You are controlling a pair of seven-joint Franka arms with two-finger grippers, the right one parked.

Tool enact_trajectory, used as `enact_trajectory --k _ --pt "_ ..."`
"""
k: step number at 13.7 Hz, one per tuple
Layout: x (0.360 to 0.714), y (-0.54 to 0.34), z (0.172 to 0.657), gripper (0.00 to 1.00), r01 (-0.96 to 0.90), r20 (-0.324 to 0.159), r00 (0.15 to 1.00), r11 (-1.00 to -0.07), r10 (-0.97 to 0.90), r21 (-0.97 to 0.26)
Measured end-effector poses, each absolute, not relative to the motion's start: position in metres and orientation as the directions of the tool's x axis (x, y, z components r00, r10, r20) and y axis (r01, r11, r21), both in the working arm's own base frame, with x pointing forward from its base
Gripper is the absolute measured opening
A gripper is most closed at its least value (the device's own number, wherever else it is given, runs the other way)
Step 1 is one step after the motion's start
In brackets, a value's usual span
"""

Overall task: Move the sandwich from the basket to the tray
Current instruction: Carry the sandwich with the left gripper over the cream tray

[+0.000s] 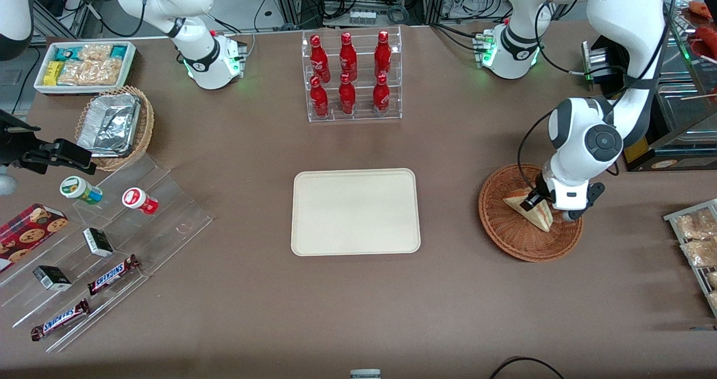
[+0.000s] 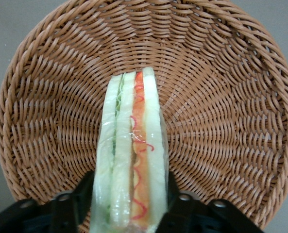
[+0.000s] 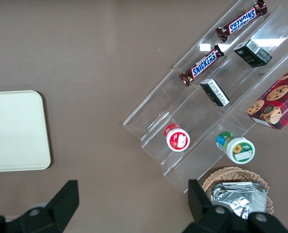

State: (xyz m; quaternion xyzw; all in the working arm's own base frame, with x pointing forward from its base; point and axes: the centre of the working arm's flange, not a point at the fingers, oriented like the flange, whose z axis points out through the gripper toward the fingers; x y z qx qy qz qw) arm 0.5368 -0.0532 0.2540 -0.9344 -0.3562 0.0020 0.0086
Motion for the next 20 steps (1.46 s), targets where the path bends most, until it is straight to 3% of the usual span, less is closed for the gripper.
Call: enact_trajectory --k 2,5,10,15,20 --pt "0.538 -0.053 0.257 0.37 0.666 0.003 0.746 -0.746 0.666 -0.017" --pt "0.540 -0.053 0.274 0.18 0.666 -0.010 0.745 -0.745 0.667 -0.034" --pt "0.547 -0.073 0.349 0.17 0.637 -0.029 0.769 -0.769 0.639 -0.055" --pt "0.546 -0.194 0.431 0.15 0.463 -0.078 0.880 -0.883 0.468 -0.075" --pt "0.529 -0.315 0.426 0.14 0.273 -0.112 0.955 -0.962 0.274 -0.019"
